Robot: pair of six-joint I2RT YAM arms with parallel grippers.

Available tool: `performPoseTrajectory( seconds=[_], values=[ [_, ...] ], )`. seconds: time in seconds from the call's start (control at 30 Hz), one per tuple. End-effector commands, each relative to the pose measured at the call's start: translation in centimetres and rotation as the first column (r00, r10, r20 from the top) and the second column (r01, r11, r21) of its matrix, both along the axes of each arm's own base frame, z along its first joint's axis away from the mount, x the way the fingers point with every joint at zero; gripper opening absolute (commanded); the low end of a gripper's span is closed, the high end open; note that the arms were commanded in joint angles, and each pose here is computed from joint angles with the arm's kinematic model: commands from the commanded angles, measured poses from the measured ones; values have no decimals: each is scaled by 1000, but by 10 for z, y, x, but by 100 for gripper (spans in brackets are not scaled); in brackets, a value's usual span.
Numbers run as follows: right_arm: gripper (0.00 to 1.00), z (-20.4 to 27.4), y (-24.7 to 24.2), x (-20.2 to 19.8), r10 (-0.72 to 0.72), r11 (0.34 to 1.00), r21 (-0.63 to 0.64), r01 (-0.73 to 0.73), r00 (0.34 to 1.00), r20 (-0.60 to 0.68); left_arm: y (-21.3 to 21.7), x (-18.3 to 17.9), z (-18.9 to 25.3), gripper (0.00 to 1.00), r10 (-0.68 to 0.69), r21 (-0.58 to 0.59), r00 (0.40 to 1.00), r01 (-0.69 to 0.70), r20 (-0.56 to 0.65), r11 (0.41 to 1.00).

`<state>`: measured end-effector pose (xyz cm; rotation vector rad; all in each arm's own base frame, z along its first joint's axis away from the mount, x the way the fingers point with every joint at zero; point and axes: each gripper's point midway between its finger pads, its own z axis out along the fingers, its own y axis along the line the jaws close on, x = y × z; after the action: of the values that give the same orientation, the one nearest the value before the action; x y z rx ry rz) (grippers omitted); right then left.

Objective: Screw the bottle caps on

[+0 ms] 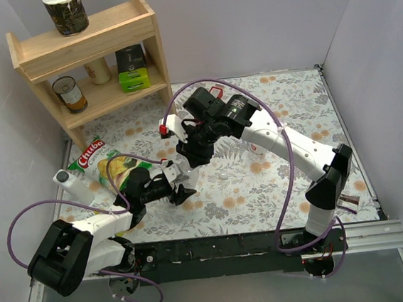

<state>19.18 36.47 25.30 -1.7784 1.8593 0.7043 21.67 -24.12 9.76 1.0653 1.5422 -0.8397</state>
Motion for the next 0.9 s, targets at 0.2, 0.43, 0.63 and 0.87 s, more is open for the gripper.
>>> performPoseTrajectory(
  seconds=[0.2, 0.43, 0.63, 0.87],
  values=[
    [92, 33, -15, -5, 78, 997, -12, -77, 995, 61, -8, 7, 24, 0, -27, -46, 995, 32, 93, 998],
    [91, 45, -45, -18, 232, 971, 11, -241, 947, 223, -18, -10, 17, 0, -172, -15, 984, 172, 38, 985],
    [84, 46, -41, -24, 399, 898, 17, -440, 829, 392, -23, -16, 16, 0, -275, 30, 961, 275, 25, 961],
    [74, 40, -30, -24, 519, 827, -34, -562, 737, 434, -27, -16, 17, 0, -331, 56, 943, 330, 9, 942]
  ],
)
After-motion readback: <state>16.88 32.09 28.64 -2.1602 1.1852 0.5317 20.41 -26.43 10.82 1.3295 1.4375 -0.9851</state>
